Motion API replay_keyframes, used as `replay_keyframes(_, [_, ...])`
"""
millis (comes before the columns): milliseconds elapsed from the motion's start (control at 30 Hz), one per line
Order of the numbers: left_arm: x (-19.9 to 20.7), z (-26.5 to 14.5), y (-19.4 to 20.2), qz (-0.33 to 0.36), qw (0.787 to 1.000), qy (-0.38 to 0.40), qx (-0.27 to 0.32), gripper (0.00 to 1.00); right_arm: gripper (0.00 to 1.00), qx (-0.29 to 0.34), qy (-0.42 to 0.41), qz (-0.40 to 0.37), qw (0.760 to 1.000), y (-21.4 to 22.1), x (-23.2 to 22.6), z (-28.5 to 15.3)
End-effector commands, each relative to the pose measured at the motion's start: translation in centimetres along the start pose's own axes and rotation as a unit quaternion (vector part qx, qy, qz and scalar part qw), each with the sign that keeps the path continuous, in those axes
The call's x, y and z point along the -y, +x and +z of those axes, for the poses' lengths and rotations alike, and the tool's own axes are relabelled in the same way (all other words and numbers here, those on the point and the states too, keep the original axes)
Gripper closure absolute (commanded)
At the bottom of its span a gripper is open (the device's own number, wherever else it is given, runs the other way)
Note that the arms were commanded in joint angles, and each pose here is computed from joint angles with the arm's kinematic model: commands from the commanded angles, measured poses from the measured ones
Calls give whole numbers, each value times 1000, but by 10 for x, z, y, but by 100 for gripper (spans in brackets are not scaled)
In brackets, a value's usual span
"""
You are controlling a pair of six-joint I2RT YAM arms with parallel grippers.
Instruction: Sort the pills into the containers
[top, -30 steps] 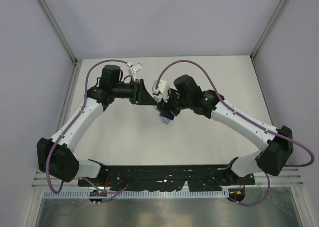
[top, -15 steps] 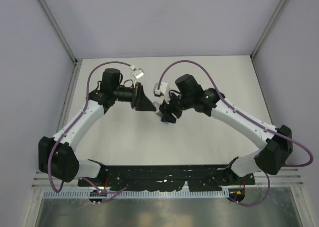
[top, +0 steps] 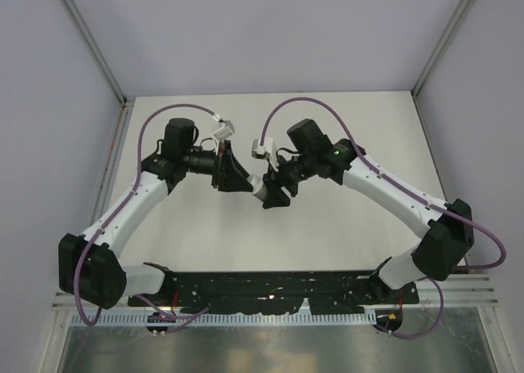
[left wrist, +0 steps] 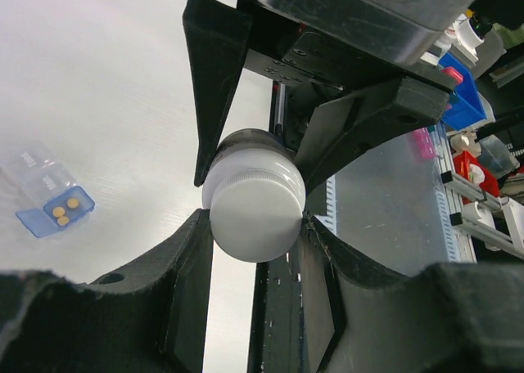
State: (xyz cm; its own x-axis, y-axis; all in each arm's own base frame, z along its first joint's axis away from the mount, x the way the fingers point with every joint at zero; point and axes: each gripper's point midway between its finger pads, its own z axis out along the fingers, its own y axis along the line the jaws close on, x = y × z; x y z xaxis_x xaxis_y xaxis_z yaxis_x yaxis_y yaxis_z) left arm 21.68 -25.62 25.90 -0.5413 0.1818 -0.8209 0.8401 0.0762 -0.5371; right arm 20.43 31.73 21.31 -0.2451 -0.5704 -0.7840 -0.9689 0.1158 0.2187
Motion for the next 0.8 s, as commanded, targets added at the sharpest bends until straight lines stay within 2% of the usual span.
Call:
replay_keyframes(0, [19,-2,-3,60,998,36,2,78,94,51,-57,-39,996,-33,-15,-3])
replay_keyframes(300, [28,-6,0,102,994,47,-17,73,94,48,-106,-36,993,-29,-27,-2])
replay_keyframes(367, [27,-6,1,97,994,44,-19,67,94,47,-100,-37,993,-28,-25,-2])
replay_keyframes(500, [18,-5,-4,76,997,17,-15,43,94,42,-79,-39,995,-25,-19,-1])
replay_keyframes(600, [14,-5,-10,61,998,4,-4,30,94,45,-67,-42,996,-26,-16,-3])
replay_keyframes(767, [15,-5,-19,51,999,-12,17,13,94,43,-44,-42,997,-22,-10,-3])
